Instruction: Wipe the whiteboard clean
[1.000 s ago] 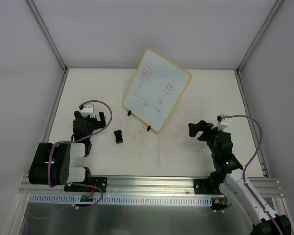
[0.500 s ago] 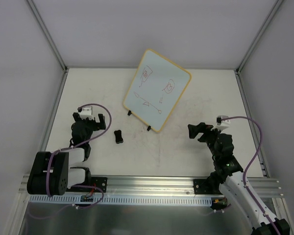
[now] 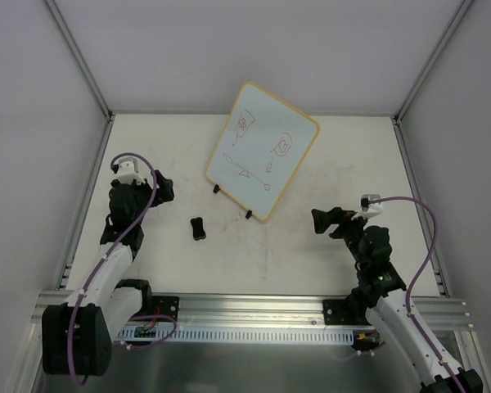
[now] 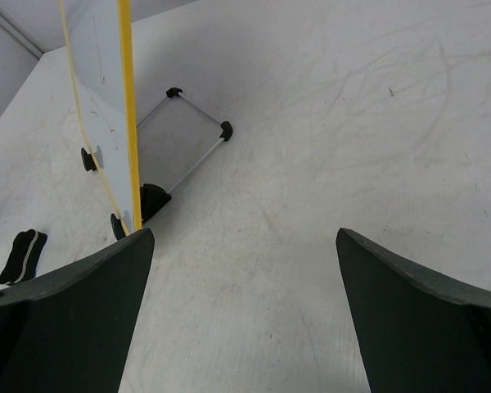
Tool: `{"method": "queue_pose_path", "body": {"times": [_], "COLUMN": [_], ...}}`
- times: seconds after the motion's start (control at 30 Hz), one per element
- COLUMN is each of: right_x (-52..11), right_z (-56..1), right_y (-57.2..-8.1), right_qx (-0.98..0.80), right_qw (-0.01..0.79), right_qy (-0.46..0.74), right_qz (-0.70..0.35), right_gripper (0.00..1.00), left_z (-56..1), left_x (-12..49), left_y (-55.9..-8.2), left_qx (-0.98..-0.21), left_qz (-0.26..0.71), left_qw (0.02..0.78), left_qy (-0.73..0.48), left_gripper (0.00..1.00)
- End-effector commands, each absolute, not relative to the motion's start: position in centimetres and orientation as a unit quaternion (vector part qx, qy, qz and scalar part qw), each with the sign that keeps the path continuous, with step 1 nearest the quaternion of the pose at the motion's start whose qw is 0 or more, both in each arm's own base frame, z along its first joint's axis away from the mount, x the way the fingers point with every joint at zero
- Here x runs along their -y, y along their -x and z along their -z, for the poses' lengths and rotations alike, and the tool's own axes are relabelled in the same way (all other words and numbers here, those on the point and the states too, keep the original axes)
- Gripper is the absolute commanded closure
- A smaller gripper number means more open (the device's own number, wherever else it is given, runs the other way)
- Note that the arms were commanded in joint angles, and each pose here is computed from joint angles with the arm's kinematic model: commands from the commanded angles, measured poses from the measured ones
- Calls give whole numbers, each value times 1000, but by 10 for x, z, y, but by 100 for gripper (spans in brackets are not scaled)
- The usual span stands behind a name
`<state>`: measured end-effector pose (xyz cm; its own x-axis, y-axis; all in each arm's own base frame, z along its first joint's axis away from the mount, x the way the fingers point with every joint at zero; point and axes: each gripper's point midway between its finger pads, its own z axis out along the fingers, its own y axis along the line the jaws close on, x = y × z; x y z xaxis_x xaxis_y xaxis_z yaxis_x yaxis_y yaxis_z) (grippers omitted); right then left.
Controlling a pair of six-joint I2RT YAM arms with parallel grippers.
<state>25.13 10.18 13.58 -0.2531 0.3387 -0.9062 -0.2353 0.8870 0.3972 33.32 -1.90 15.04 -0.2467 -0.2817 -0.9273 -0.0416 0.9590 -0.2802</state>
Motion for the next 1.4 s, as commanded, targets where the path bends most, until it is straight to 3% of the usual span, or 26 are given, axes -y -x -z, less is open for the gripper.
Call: {"method": "queue_pose_path", "body": {"times": [0.0, 0.5, 0.73, 0.9, 1.37], "right_x": [-110, -138, -152, -165, -157], "right_z": [-154, -218, -236, -260, -292], "right_y": [-252, -269, -299, -324, -382], "right_qx": [-733, -714, -714, -697, -656], "right_qw": [630, 629, 624, 627, 636], "right_qy": [-11, 25, 33, 50, 24], "right_qz": [-256, -306, -316, -344, -405], "right_gripper": [1, 1, 1, 2, 3], "left_z": [-128, -191, -164, -159, -119], "left_x": [22, 43, 61, 82, 82], "left_y": [-306, -259, -257, -251, -234], "left_qx": [-817, -725, -743, -762, -813], "left_qz": [129, 212, 288, 329, 297], "left_qw": [530, 639, 566, 530, 467], "left_qy": [186, 142, 211, 176, 184], "left_gripper": [1, 1, 1, 1, 8]}}
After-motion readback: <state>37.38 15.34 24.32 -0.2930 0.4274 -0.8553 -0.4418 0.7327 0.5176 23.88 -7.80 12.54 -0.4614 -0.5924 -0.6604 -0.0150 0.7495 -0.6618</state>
